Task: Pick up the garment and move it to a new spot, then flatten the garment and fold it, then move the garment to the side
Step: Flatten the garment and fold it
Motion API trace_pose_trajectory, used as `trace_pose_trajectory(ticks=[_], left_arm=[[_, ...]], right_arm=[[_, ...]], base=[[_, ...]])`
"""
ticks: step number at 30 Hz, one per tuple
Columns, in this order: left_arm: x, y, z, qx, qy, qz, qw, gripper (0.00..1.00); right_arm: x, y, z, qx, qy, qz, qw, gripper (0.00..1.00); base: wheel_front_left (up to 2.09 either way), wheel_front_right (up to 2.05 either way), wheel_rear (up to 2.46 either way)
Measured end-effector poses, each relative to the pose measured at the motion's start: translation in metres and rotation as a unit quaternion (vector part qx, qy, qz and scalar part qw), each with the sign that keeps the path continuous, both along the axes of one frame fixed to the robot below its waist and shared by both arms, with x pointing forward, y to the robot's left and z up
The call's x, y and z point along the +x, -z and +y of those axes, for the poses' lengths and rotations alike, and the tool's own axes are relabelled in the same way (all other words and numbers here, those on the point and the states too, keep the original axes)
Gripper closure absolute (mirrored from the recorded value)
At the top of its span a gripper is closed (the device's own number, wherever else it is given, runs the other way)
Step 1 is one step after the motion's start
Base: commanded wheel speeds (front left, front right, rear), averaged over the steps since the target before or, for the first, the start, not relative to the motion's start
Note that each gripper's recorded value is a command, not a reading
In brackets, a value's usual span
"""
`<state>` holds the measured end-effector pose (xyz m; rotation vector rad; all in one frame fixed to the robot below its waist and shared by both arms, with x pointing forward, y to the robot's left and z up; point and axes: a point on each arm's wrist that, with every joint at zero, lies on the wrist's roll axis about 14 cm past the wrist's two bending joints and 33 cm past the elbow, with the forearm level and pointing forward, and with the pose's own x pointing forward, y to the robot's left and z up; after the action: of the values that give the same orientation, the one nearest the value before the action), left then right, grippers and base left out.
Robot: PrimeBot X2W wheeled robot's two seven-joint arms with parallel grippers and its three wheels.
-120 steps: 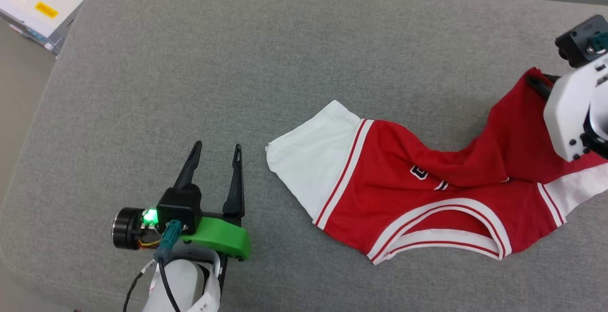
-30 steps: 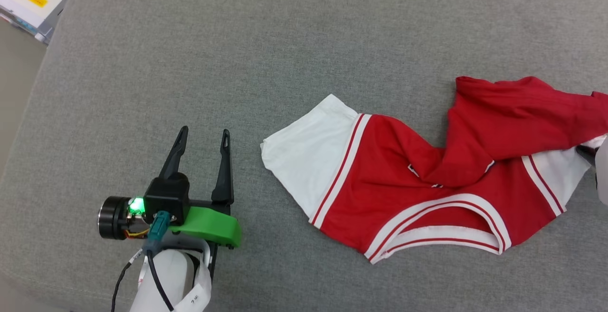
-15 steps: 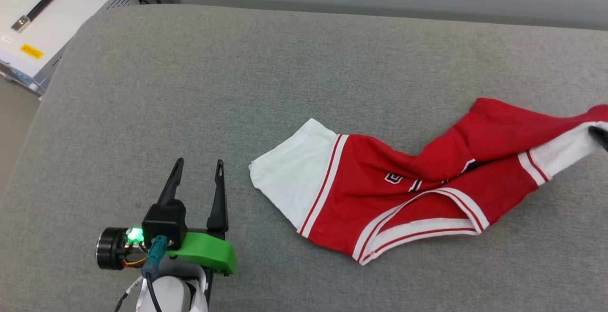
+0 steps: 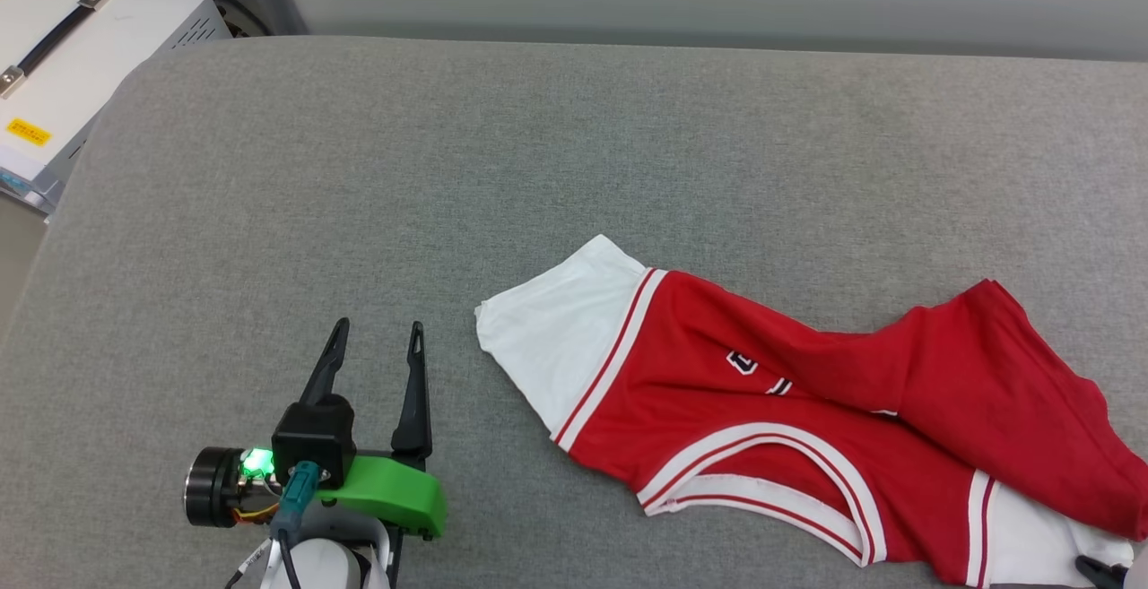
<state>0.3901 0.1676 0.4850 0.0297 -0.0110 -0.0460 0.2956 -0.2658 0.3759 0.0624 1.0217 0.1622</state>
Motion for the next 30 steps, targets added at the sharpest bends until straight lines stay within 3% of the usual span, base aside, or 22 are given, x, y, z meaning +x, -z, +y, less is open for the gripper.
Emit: trace_pose_trajectory(ticks=[3,5,11,19,24,26,30], left_arm=[[0.000,0.000,0.000,0.002,0.002,0.000,1.000,0.00],[0.000,-0.001,0.001,0.004,0.002,-0.002,1.000,0.00],[-0.001,-0.010,0.004,0.012,0.003,-0.014,1.000,0.00],[0.008,-0.032,0.009,0.044,0.026,-0.047,0.998,0.00],[0.035,-0.066,0.001,0.062,0.069,-0.094,0.991,0.00],[0.049,-0.075,-0.002,0.071,0.089,-0.095,0.989,0.00],[0.075,-0.087,-0.014,0.075,0.123,-0.070,0.987,0.00]], right_arm=[[-0.001,0.005,-0.003,-0.003,0.012,-0.016,1.000,1.00],[0.003,0.002,-0.002,-0.004,0.016,-0.040,0.999,0.00],[0.032,-0.040,-0.013,-0.038,0.015,-0.175,0.984,0.00],[0.054,-0.121,-0.005,-0.062,0.019,-0.345,0.936,0.00],[0.063,-0.144,0.015,-0.062,0.017,-0.411,0.909,0.00],[0.069,-0.153,0.022,-0.064,0.021,-0.443,0.894,0.00],[0.075,-0.158,0.038,-0.059,0.018,-0.478,0.876,0.00]], base=[[0.00,0.00,0.00],[0.00,0.00,0.00],[0.00,0.00,0.00],[0.00,0.00,0.00],[0.00,0.00,0.00],[0.00,0.00,0.00],[0.00,0.00,0.00]])
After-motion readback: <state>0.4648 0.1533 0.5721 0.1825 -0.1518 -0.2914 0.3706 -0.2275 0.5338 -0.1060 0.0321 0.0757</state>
